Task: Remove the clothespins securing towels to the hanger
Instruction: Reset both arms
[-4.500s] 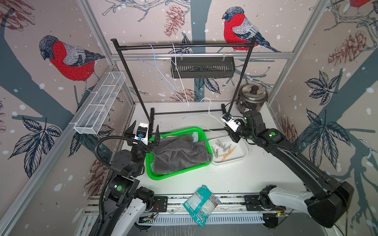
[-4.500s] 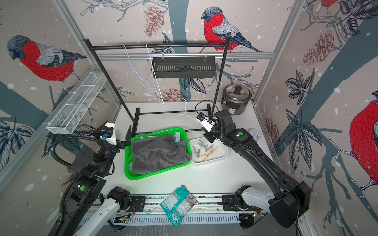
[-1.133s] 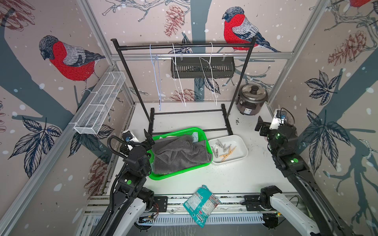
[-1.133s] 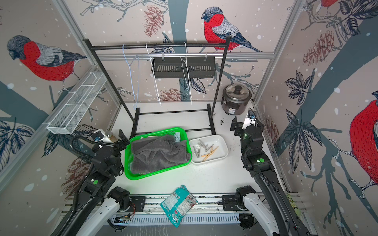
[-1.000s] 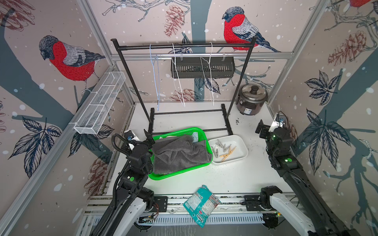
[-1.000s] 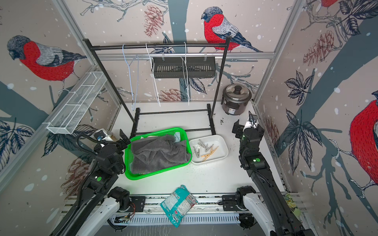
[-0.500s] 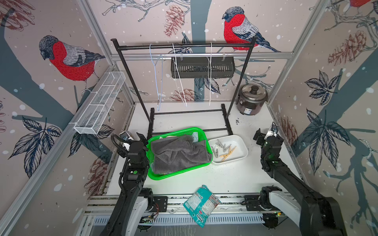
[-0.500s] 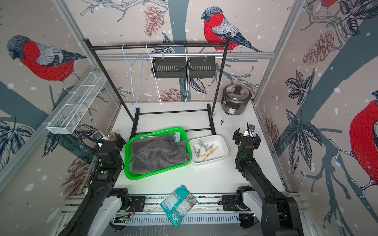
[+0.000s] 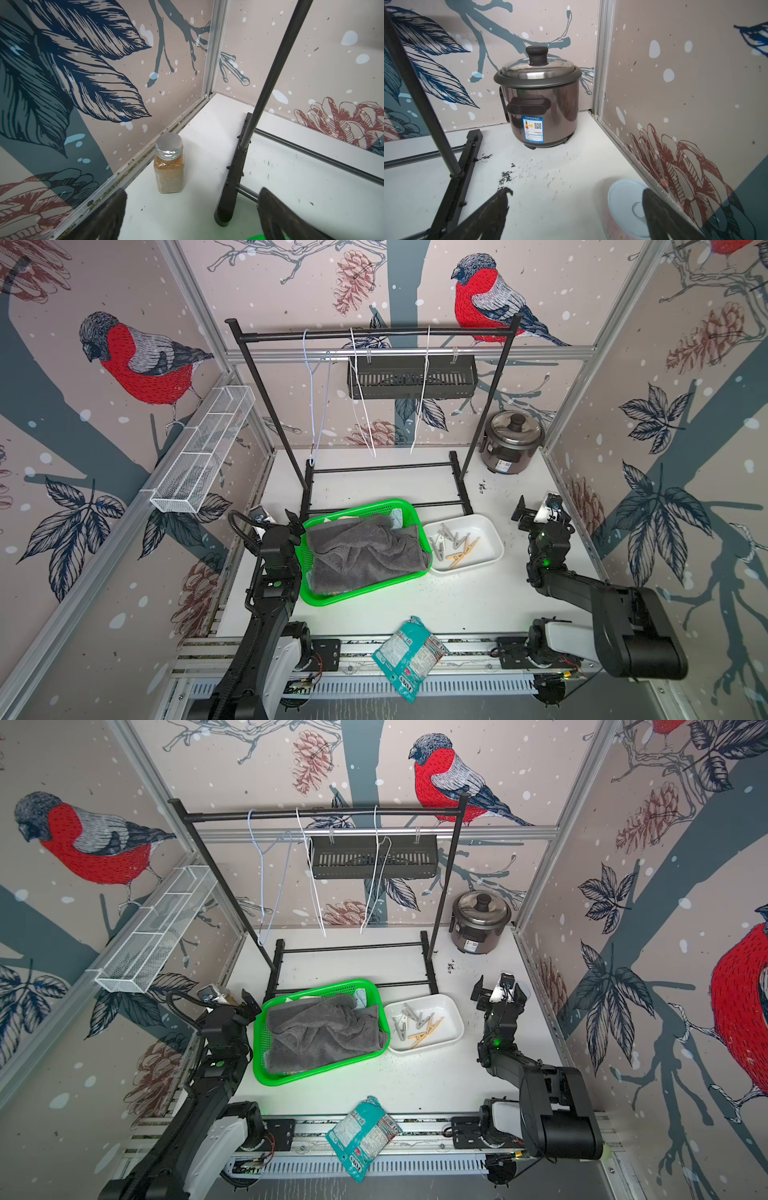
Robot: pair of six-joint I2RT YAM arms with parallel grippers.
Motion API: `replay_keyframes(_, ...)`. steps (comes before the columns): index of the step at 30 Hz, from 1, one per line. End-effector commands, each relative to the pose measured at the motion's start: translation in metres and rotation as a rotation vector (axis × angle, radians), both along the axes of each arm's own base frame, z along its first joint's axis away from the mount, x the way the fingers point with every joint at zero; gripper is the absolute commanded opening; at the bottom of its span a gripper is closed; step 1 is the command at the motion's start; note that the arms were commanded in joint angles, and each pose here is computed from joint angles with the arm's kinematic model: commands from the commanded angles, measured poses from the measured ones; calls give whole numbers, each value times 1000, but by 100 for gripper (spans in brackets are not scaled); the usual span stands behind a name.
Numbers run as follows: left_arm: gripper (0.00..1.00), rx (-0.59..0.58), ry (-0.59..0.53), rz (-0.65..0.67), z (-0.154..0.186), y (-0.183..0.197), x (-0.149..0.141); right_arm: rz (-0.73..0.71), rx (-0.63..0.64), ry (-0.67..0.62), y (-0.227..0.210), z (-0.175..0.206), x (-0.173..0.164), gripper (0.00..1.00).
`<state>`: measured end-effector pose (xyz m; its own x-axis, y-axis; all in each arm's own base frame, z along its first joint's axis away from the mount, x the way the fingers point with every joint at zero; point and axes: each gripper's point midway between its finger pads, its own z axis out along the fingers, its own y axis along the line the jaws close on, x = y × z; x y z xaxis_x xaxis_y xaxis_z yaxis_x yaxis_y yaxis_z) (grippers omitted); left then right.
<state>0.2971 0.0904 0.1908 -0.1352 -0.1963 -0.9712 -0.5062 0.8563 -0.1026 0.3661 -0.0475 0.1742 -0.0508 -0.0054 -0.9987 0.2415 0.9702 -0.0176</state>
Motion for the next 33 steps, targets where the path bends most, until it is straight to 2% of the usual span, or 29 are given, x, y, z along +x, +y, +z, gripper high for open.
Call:
replay_keyframes(1, 97, -30, -64, -56, 10, -9, 11, 25, -40, -50, 2, 17, 13, 100)
replay_keyframes(12, 97, -18, -157, -282, -9, -44, 44, 34, -53, -32, 4, 14, 14, 99)
replay_keyframes(20, 98, 46, -155, -350, -23, -57, 50, 49, -41, 32, 17, 8, 12, 100)
replay_keyframes(24, 98, 57, -153, -373, -31, -61, 50, 93, -84, 72, 41, 0, 8, 100)
replay_keyframes(29, 98, 73, -155, -411, -41, -70, 48, 118, -141, 61, 57, 0, 3, 99)
replay_keyframes(33, 99, 72, -150, -412, -46, -70, 49, 126, -90, 62, 56, -10, -4, 99)
